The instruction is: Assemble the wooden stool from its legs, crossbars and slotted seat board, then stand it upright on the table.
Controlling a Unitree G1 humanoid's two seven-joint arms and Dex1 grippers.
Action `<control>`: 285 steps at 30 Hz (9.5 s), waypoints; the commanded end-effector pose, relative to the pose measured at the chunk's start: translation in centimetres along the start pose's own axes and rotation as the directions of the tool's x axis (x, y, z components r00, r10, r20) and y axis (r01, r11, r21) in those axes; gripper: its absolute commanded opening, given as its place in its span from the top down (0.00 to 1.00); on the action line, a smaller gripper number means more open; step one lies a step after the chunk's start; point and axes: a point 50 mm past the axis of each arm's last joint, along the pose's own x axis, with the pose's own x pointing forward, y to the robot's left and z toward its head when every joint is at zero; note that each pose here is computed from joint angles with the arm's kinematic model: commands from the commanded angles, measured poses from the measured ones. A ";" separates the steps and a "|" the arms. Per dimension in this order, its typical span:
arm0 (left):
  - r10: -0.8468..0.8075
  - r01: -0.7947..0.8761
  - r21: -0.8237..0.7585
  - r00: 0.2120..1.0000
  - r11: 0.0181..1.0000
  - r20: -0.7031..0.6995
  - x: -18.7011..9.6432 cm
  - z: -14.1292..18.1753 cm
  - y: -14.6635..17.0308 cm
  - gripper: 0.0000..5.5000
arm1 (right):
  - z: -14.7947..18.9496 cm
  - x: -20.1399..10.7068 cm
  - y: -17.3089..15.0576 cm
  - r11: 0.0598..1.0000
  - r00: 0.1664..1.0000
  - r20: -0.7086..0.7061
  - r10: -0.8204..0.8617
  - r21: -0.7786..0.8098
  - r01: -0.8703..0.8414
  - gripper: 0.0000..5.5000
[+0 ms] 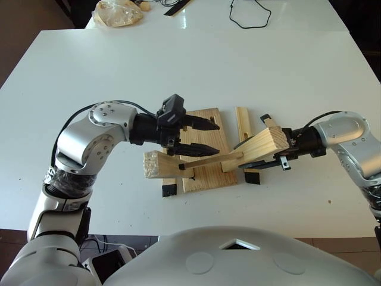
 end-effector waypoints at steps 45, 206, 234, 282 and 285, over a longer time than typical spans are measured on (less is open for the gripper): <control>0.313 -0.248 0.224 0.888 0.943 -0.335 -9.3 -3.1 -5.1 0.44 | -2.0 -2.1 1.6 0.985 0.985 -0.136 -0.110 0.121 0.127 0.63; 0.344 -0.318 0.145 0.912 0.937 -0.223 -0.5 -7.0 -3.7 0.02 | -6.2 1.4 5.6 0.965 0.972 -0.226 -0.064 0.234 0.118 0.42; 0.282 -0.209 0.268 0.920 0.940 -0.271 -1.6 -4.0 2.1 0.02 | -7.5 0.3 3.0 0.938 0.929 -0.310 -0.200 0.213 0.273 0.42; 0.349 -0.059 0.495 0.781 0.867 -0.517 -5.5 -10.1 3.2 0.02 | -7.4 -0.5 -3.3 0.799 0.754 -0.330 -0.568 -0.005 0.601 0.42; 0.335 -0.097 0.460 0.817 0.883 -0.470 -4.6 -9.8 2.4 0.02 | -7.2 -0.4 -4.2 0.784 0.740 -0.319 -0.592 -0.017 0.620 0.42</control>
